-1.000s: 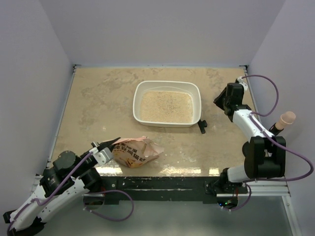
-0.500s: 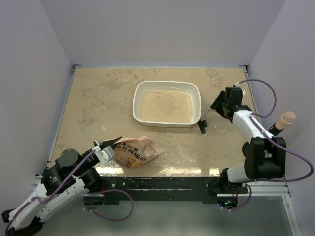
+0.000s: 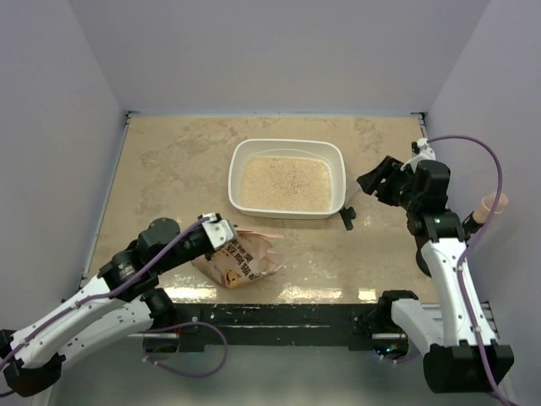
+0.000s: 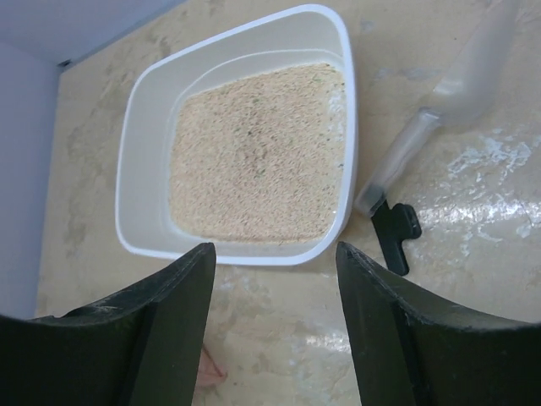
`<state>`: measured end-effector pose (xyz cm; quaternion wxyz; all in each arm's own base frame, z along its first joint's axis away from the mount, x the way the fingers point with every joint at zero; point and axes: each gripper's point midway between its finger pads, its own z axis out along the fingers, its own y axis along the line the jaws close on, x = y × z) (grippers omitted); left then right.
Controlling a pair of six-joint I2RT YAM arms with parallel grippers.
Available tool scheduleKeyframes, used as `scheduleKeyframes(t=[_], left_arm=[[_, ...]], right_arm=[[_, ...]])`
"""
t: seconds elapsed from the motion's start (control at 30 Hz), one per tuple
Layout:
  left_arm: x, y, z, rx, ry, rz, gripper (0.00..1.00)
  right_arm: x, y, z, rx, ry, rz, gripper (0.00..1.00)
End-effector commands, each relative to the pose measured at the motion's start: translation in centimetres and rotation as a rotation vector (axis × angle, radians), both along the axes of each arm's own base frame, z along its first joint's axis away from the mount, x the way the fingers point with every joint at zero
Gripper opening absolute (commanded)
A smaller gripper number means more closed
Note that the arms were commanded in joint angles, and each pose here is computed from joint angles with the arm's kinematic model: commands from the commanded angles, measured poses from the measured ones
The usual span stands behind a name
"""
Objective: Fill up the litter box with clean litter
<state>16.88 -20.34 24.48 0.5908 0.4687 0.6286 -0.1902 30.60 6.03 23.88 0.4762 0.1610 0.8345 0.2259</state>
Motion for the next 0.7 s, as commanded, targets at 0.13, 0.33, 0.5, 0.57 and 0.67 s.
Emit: scheduleKeyframes(t=[0.13, 0.33, 0.5, 0.57, 0.67], left_arm=[[-0.1, -8.3, 15.0, -0.332, -0.055, -0.256, 0.0], [0.4, -10.7, 20.2, -0.466, 0.002, -0.294, 0.0], [0.9, -12.8, 20.7, -0.486, 0.139, -0.308, 0.0], [1.0, -12.8, 20.1, -0.457, 0.14, -0.307, 0.0], [1.1, -12.2, 17.4, -0.349, 0.144, -0.301, 0.0]], right_arm=[[-6.5, 1.2, 3.2, -0.003, -0.064, 0.098, 0.64], [-8.2, 2.1, 3.0, 0.042, -0.044, 0.136, 0.64], [-8.8, 3.4, 3.5, 0.085, -0.09, 0.2, 0.64], [-9.0, 3.5, 3.7, 0.068, -0.11, 0.223, 0.64], [-9.4, 3.9, 3.8, 0.06, -0.128, 0.258, 0.64]])
